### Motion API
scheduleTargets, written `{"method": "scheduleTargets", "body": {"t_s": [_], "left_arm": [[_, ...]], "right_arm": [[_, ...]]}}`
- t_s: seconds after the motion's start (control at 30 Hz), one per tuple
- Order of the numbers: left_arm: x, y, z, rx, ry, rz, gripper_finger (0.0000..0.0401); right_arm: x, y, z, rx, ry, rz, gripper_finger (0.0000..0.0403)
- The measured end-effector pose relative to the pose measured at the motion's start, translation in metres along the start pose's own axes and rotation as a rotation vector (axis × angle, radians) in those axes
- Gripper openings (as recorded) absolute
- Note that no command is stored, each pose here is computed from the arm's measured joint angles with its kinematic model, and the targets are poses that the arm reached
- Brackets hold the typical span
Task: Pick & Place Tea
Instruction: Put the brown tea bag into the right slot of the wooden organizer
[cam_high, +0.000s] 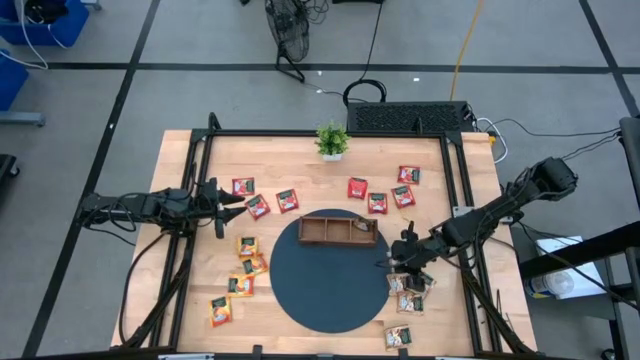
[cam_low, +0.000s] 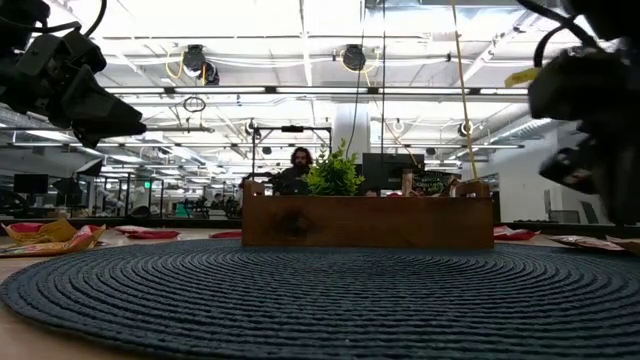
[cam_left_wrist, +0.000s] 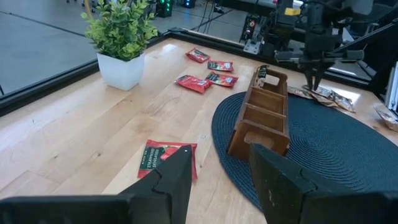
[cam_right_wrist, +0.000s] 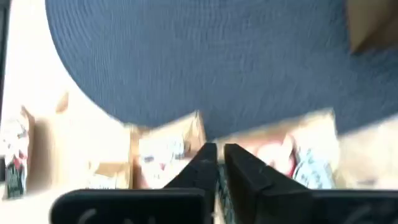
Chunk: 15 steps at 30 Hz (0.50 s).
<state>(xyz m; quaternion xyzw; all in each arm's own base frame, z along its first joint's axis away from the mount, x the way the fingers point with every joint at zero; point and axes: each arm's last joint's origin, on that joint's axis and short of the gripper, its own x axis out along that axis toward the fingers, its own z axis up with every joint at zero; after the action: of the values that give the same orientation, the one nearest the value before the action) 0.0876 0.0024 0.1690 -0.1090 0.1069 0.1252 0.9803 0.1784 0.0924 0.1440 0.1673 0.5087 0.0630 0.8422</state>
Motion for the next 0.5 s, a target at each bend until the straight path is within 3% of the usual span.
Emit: {"method": "scheduleTargets", "body": {"t_s": [0.33,0.5], "left_arm": [[0.0,0.0,0.0,0.0,0.0,0.0,0.0161],[0.0,0.0,0.0,0.0,0.0,0.0,0.0161]], "right_arm": [[-0.002,-0.011,-0.019,0.173,0.158,-0.172,0.0001],[-0.005,-0.018,-0.024,0.211,0.149,-0.317,0.0]]}}
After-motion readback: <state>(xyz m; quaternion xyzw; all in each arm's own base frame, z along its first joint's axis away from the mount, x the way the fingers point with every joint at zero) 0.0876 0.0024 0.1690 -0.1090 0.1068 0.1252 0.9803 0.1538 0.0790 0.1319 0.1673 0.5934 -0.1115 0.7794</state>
